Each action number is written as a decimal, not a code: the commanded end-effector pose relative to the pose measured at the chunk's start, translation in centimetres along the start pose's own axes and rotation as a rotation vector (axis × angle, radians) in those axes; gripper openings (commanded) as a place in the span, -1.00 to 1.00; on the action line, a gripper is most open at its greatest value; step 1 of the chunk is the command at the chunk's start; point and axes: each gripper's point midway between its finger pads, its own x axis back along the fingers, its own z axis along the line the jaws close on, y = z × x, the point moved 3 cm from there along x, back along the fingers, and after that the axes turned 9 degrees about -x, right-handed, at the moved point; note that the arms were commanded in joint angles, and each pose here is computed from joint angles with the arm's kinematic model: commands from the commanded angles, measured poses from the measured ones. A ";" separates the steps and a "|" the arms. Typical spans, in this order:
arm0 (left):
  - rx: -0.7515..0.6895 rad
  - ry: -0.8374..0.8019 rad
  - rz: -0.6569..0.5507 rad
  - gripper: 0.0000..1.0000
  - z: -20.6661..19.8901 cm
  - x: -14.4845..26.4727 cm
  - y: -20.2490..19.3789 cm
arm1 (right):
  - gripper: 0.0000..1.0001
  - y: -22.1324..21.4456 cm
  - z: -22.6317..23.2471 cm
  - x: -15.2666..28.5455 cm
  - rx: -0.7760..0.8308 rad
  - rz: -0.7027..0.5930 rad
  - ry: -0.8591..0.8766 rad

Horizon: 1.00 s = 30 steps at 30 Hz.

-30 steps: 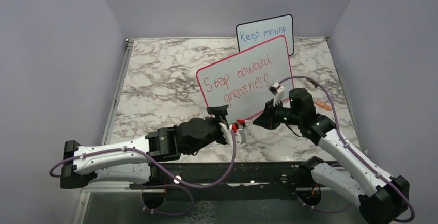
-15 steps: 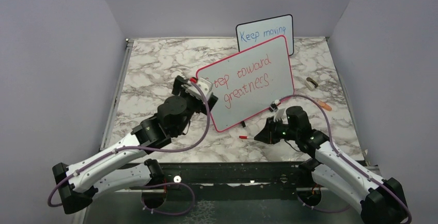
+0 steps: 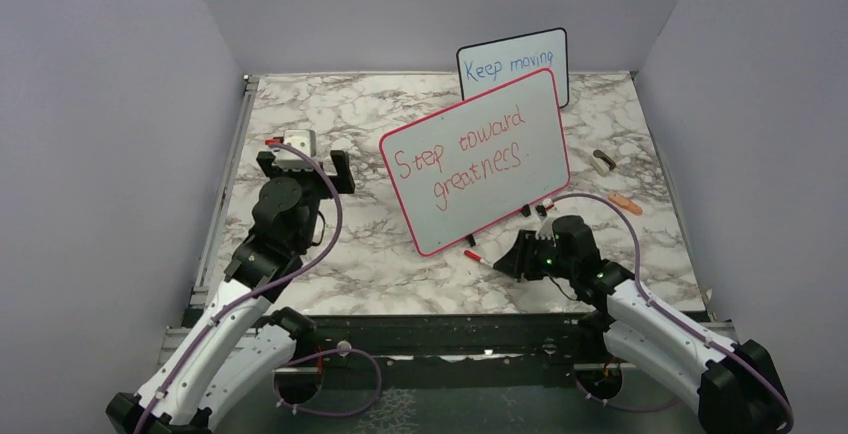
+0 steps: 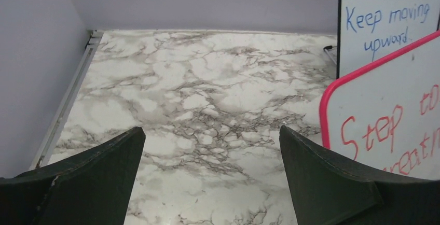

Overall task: Write a sentence on the whiteboard
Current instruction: Place the whiteboard marker at the center of the board, then reset both arms

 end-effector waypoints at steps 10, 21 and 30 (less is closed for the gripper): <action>0.125 -0.029 -0.028 0.98 1.6 3.5 -2.1 | 0.76 3.6 -0.6 2.1 -0.032 -0.225 -0.147; 0.181 -0.012 -0.130 0.98 4.0 8.6 -0.2 | 1.00 13.6 2.8 17.8 0.086 -0.896 -0.352; 0.248 0.034 -0.261 0.98 5.7 11.2 0.5 | 1.00 14.6 2.3 26.4 0.091 -1.138 -0.524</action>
